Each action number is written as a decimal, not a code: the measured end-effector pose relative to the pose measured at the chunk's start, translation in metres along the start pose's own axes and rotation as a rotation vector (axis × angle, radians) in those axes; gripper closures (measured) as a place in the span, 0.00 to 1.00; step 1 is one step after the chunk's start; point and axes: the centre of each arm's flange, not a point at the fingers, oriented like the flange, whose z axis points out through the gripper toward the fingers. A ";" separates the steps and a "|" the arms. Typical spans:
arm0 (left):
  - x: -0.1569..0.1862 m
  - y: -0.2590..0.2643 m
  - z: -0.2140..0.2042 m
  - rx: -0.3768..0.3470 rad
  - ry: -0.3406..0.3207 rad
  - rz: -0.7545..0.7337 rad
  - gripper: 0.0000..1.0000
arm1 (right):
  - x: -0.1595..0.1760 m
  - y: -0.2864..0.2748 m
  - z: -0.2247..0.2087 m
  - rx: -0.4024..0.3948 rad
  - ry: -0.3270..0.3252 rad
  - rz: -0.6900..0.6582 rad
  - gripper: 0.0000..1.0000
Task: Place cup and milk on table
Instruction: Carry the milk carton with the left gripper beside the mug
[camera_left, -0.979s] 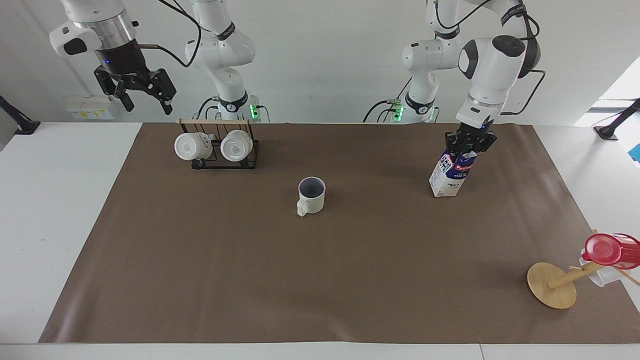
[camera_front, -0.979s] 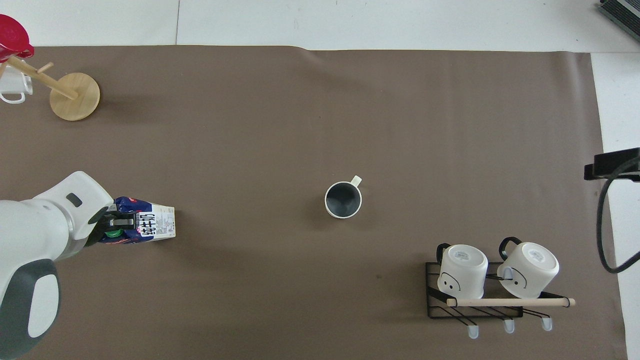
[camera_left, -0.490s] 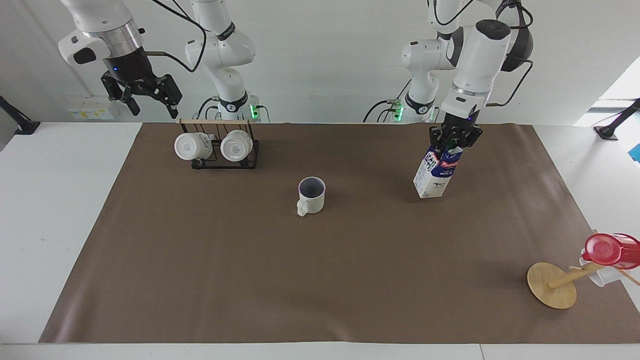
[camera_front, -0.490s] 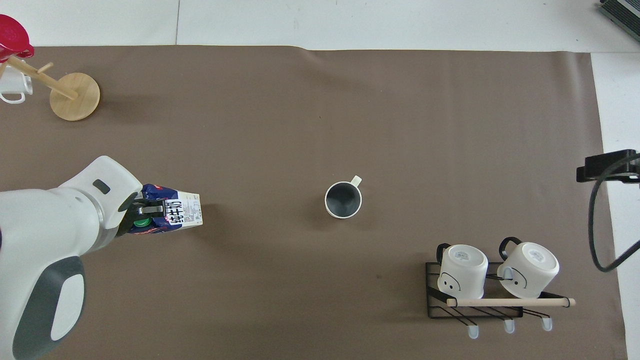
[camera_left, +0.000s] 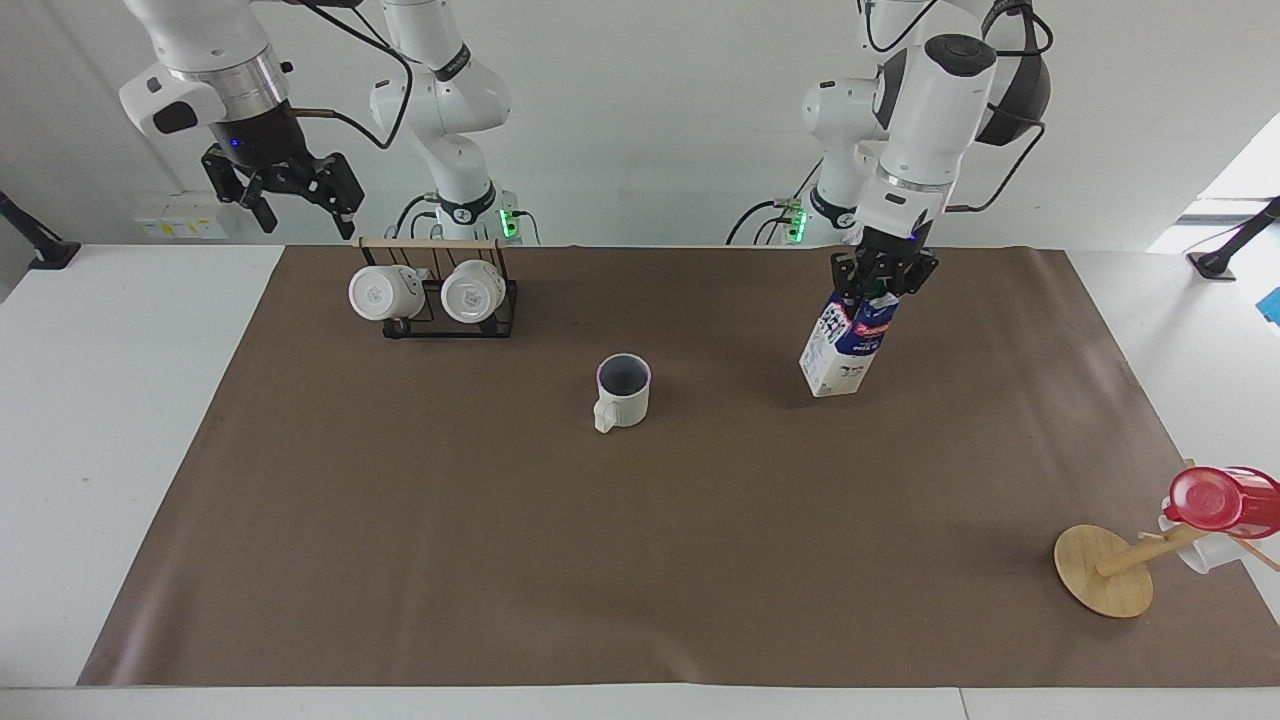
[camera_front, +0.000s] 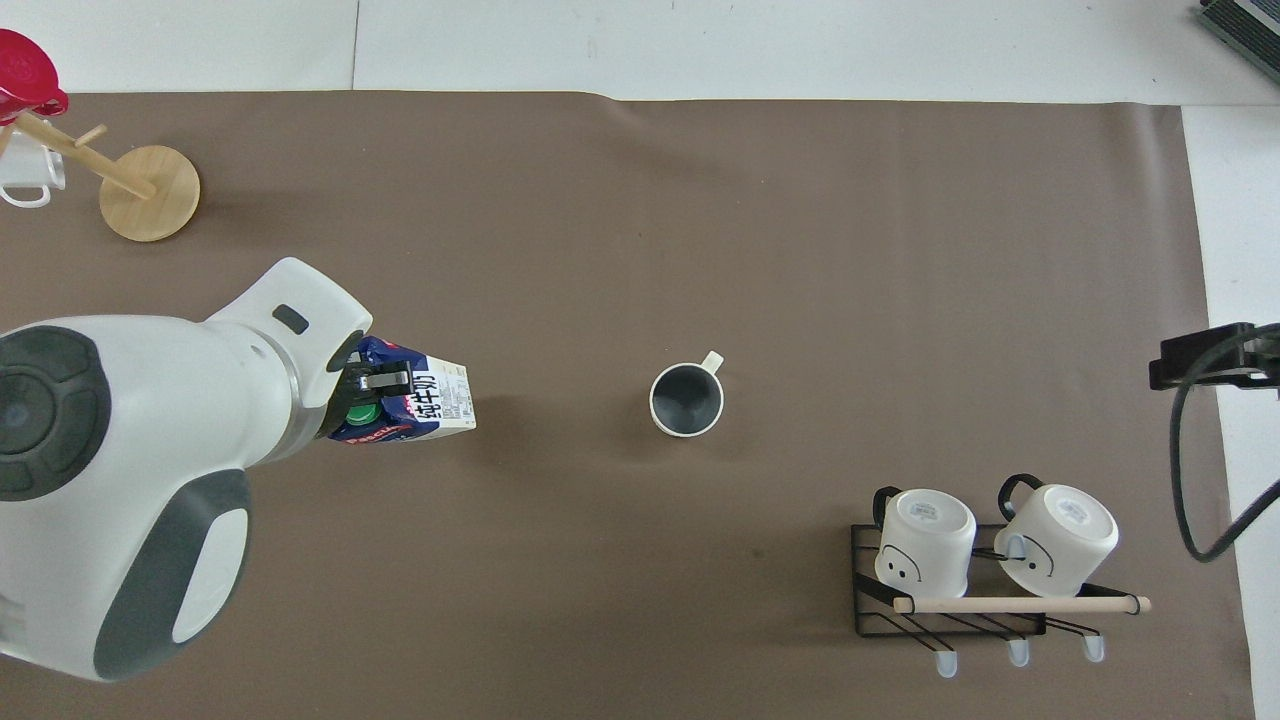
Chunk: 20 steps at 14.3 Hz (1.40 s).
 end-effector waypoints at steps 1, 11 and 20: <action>-0.002 0.016 0.004 -0.006 -0.008 -0.013 0.54 | 0.000 0.000 0.000 0.000 0.000 0.000 0.00; -0.020 0.111 0.038 0.035 -0.015 -0.038 0.55 | -0.001 0.002 0.001 0.000 -0.008 0.004 0.00; -0.018 0.144 0.065 0.049 0.011 -0.037 0.55 | -0.008 0.004 -0.012 0.006 0.019 0.004 0.00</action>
